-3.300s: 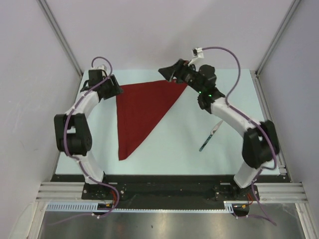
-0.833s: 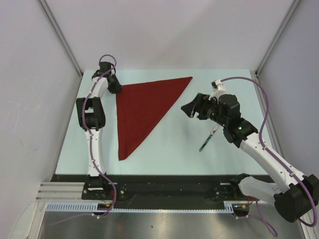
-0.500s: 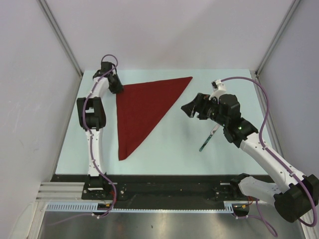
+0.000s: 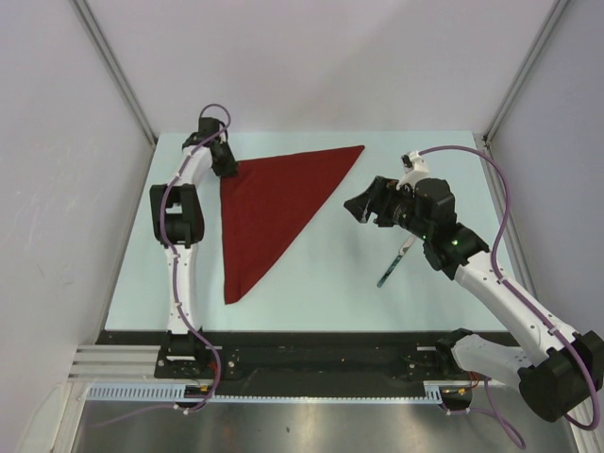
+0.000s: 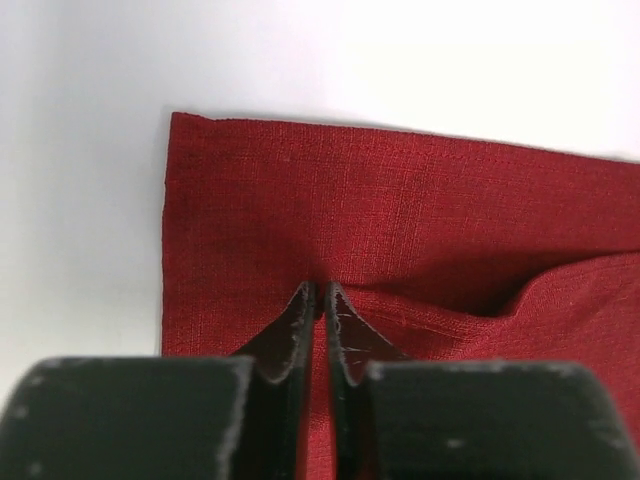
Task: Fold the napkin, place the utensils inside, and roll it up
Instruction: Fold the napkin
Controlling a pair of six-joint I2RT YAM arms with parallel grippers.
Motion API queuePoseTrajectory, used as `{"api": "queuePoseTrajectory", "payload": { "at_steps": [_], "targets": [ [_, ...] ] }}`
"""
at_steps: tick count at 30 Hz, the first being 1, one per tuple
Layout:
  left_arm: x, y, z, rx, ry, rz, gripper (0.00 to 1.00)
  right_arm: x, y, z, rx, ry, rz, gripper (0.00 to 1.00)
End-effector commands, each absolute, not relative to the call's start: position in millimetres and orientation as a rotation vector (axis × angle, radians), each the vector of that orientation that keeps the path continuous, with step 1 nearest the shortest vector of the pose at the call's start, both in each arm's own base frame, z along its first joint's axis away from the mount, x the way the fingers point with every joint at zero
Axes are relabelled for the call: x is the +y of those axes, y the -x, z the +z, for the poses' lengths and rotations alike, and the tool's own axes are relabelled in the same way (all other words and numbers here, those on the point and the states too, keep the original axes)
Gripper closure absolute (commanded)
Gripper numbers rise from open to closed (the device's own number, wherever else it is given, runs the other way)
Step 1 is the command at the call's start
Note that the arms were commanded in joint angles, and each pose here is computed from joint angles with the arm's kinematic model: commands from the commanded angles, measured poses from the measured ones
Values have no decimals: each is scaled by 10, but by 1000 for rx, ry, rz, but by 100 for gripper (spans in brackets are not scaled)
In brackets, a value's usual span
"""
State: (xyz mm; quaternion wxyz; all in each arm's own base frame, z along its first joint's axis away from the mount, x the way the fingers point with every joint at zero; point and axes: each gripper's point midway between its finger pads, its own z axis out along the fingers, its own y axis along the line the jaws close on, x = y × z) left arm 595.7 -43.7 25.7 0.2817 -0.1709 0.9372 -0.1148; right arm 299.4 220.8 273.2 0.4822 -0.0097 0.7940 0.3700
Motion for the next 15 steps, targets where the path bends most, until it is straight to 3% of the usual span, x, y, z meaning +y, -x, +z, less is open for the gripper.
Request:
{"api": "queuePoseTrajectory", "payload": {
  "at_steps": [1,3,15],
  "targets": [
    [-475,-5918,219,2526,435,-311,94,2186,-2980,2806,1914,16,910,19],
    [-483,-5930,234,2522,421,-317,100,2181,-2976,2801,1917,13,908,19],
    [-287,-6097,623,2381,360,-217,100,2134,-2993,2755,1936,-4,882,19]
  ]
}}
